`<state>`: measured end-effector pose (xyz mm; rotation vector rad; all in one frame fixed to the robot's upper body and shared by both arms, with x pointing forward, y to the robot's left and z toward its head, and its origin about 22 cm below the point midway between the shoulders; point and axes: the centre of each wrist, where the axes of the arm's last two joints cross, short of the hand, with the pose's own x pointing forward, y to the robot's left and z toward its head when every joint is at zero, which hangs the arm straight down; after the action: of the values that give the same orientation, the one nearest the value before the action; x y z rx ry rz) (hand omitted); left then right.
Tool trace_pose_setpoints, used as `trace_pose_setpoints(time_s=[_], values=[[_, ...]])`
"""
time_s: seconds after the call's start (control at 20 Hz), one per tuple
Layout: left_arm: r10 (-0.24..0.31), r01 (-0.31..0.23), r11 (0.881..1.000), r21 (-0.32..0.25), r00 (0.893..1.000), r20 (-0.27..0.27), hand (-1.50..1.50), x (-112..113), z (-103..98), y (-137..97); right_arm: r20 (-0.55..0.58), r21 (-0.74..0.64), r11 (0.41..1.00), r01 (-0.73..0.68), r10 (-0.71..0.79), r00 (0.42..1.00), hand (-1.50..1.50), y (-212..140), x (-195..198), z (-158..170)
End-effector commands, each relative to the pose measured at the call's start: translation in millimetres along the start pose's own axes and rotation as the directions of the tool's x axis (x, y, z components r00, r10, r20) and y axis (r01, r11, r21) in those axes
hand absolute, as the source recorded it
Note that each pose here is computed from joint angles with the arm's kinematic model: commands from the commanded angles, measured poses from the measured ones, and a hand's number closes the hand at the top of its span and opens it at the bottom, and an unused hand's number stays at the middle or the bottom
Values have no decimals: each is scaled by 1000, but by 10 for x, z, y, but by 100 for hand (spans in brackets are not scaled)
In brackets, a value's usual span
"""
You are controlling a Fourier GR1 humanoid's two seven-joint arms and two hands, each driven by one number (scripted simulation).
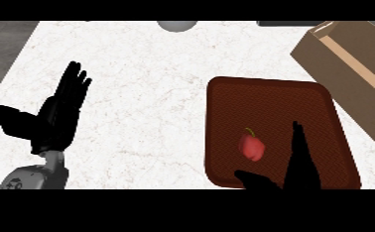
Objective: Pick the bell pepper from the tray and place it in the cardboard box
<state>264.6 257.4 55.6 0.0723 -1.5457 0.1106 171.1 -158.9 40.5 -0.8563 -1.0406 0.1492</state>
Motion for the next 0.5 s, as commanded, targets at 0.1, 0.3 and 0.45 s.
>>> trace_pose_setpoints(time_s=[0.1, 0.3, 0.45], values=[[-2, 2, 1000, -2, 1000, -4, 0, 17, -58, 24, -37, -3, 1000, -17, 17, 999, -150, 1, -104, -65], [2, -2, 1000, -3, 1000, -10, 0, 58, -73, 130, -19, 26, 1000, -2, 3, 1000, -150, 80, -145, -103], [-3, 3, 1000, -18, 1000, 5, 0, -82, -176, -63, -18, 35, 999, -1, 2, 1000, -150, 105, 0, -327]])
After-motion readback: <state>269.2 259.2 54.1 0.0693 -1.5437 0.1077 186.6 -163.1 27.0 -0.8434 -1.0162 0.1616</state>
